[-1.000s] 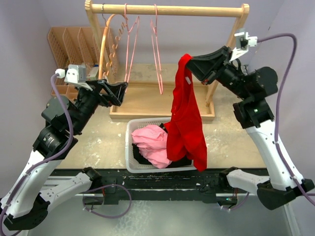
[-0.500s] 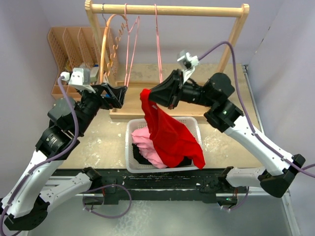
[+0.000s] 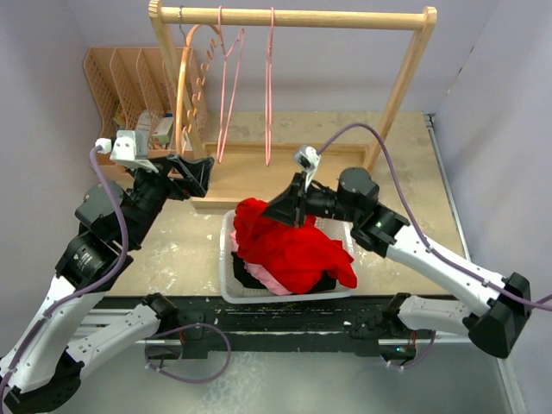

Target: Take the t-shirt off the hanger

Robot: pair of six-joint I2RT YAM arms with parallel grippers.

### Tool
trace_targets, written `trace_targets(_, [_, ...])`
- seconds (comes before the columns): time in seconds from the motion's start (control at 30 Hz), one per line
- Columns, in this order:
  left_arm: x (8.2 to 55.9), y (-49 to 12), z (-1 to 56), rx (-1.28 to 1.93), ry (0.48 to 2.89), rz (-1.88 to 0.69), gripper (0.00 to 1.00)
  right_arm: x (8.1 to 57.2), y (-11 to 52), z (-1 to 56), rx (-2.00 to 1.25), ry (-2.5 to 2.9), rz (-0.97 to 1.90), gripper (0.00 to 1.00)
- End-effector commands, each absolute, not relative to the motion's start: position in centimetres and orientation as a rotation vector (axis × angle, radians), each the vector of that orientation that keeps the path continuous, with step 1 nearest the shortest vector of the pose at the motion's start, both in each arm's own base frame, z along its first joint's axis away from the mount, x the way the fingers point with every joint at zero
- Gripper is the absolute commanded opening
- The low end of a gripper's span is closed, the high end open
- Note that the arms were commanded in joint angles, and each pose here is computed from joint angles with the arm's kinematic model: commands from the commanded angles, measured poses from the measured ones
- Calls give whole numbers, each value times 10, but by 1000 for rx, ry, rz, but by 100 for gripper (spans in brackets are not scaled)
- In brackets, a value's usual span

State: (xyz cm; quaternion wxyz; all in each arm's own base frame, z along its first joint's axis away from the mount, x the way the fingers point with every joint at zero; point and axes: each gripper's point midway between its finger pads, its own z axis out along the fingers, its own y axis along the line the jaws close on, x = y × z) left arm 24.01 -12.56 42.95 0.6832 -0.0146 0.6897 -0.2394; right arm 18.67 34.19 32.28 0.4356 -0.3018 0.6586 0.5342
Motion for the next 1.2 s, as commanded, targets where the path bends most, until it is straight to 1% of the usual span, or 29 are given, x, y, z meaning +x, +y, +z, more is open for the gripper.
trace_targets(0.0, [244, -126, 422, -58, 1566, -532, 99, 183, 313, 321, -652, 1622, 1245, 0])
trace_targets(0.33, [246, -126, 409, -65, 1595, -522, 99, 167, 256, 228, -474, 1921, 1072, 0])
trace_targets(0.47, [247, -125, 401, -74, 1612, -515, 99, 167, 240, 180, -390, 2092, 968, 0])
trace_targets(0.77, [253, -127, 379, -94, 1660, -493, 99, 164, 231, 93, -335, 2352, 827, 0])
trace_targets(1.03, [254, -130, 341, -109, 1751, -481, 99, 169, 228, 40, -316, 2516, 682, 0])
trace_targets(1.17, [250, -128, 311, -129, 1829, -458, 99, 168, 225, 20, -302, 2582, 628, 0])
